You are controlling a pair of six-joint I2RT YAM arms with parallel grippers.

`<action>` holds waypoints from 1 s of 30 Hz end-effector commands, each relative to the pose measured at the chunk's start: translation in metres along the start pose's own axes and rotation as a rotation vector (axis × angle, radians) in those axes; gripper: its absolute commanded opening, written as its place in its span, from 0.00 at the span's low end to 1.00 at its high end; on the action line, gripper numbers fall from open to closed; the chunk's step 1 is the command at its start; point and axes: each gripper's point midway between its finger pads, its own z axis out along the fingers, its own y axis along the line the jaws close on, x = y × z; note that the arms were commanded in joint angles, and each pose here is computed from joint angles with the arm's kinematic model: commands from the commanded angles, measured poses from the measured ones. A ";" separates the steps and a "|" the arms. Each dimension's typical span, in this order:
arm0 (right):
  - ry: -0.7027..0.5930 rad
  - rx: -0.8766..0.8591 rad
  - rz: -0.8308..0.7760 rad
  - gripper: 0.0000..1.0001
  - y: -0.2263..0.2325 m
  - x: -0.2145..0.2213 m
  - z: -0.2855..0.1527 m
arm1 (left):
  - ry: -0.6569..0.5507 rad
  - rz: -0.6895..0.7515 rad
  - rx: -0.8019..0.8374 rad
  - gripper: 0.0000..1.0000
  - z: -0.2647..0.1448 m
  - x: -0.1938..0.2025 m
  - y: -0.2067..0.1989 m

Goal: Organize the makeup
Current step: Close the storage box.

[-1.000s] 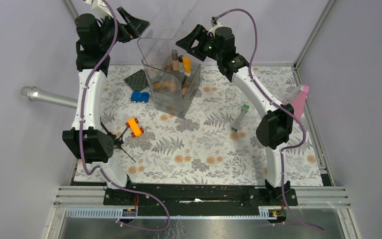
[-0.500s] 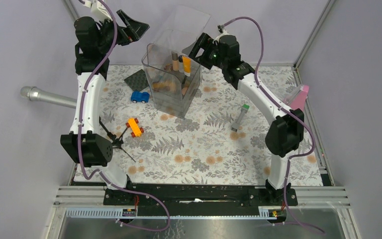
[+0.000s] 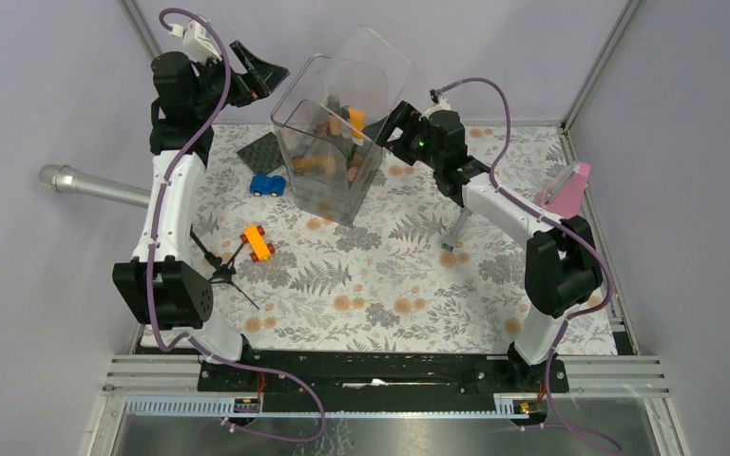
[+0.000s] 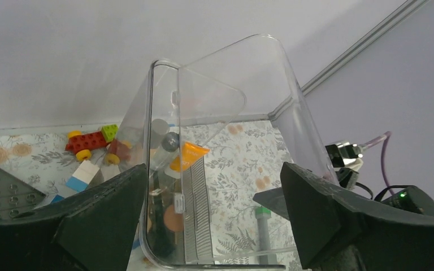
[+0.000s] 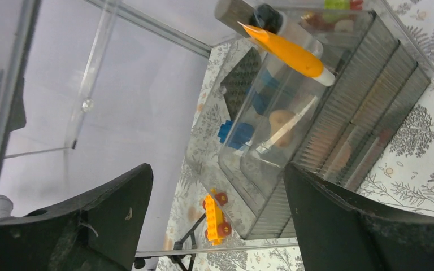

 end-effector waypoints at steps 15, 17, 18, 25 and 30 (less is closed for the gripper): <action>-0.072 -0.073 0.087 0.93 -0.035 0.025 0.016 | -0.103 0.123 0.004 0.96 -0.027 -0.019 -0.019; -0.073 -0.063 0.091 0.93 -0.043 0.029 0.018 | -0.104 0.124 0.001 0.96 -0.028 -0.017 -0.018; -0.071 -0.059 0.092 0.93 -0.046 0.032 0.018 | -0.104 0.124 0.000 0.96 -0.028 -0.016 -0.017; -0.046 -0.025 0.103 0.93 -0.067 0.047 0.024 | -0.101 0.138 -0.018 0.96 -0.027 -0.015 -0.012; -0.035 -0.001 0.102 0.93 -0.077 0.055 0.022 | -0.099 0.141 -0.031 0.97 -0.027 -0.013 -0.008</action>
